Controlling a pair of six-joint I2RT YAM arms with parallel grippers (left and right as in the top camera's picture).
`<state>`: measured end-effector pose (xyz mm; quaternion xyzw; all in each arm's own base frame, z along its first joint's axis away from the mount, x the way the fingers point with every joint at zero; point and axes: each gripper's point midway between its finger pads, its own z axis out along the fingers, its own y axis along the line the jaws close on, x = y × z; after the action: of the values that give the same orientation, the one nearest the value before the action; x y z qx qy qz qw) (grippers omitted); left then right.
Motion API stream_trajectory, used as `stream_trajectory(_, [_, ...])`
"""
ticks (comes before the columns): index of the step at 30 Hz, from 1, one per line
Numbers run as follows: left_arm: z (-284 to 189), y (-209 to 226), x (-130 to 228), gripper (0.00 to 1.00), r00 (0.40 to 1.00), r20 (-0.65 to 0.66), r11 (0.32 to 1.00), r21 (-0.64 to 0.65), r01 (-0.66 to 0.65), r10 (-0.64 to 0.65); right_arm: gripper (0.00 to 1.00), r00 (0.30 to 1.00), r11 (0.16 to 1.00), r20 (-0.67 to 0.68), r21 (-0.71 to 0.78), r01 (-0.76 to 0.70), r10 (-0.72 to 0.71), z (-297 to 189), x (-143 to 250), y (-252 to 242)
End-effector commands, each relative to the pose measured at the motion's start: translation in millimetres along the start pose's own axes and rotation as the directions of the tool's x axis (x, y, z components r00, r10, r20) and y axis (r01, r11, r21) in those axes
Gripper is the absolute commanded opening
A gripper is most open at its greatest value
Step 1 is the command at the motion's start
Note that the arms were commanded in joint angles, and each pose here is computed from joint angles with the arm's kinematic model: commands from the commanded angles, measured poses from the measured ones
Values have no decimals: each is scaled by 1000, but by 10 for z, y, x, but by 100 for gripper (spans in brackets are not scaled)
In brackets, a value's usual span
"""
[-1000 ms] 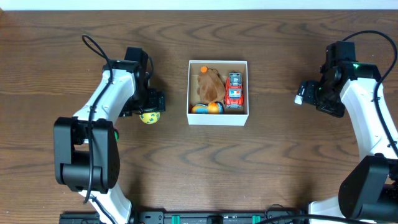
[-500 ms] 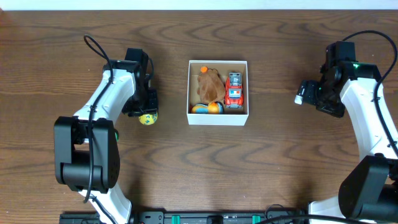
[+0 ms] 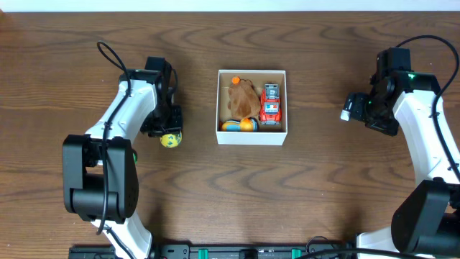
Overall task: Pack container
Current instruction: 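Carry the yellow ball into the box and release it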
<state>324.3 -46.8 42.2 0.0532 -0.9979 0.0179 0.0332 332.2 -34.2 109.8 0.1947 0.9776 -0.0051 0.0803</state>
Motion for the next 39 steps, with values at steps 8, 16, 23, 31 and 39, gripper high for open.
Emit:
stream_trajectory(8, [-1387, -782, -94, 6, 909, 378, 973, 74, -219, 176, 87, 1000, 1000, 3, 14, 10, -10, 0, -8, -29])
stream_trajectory(16, [-1787, -1682, 189, 6, 758, 558, 880, 99, -465, 338, 87, 1000, 1000, 3, 14, 10, -10, 0, -8, -29])
stream_trajectory(23, [-1314, -2294, 269, 6, 728, 513, 816, 87, -571, 455, 87, 1000, 1000, 3, 14, 10, -10, 0, -7, -30])
stream_trajectory(31, [-611, -2492, 302, 21, 757, 378, 802, 59, -594, 533, 87, 1000, 1000, 3, 14, 10, -10, 0, -9, -29])
stream_trajectory(39, [-560, -2477, 263, 60, 763, 370, 807, 57, -587, 529, 87, 1000, 1000, 3, 14, 11, -11, 0, -7, -30])
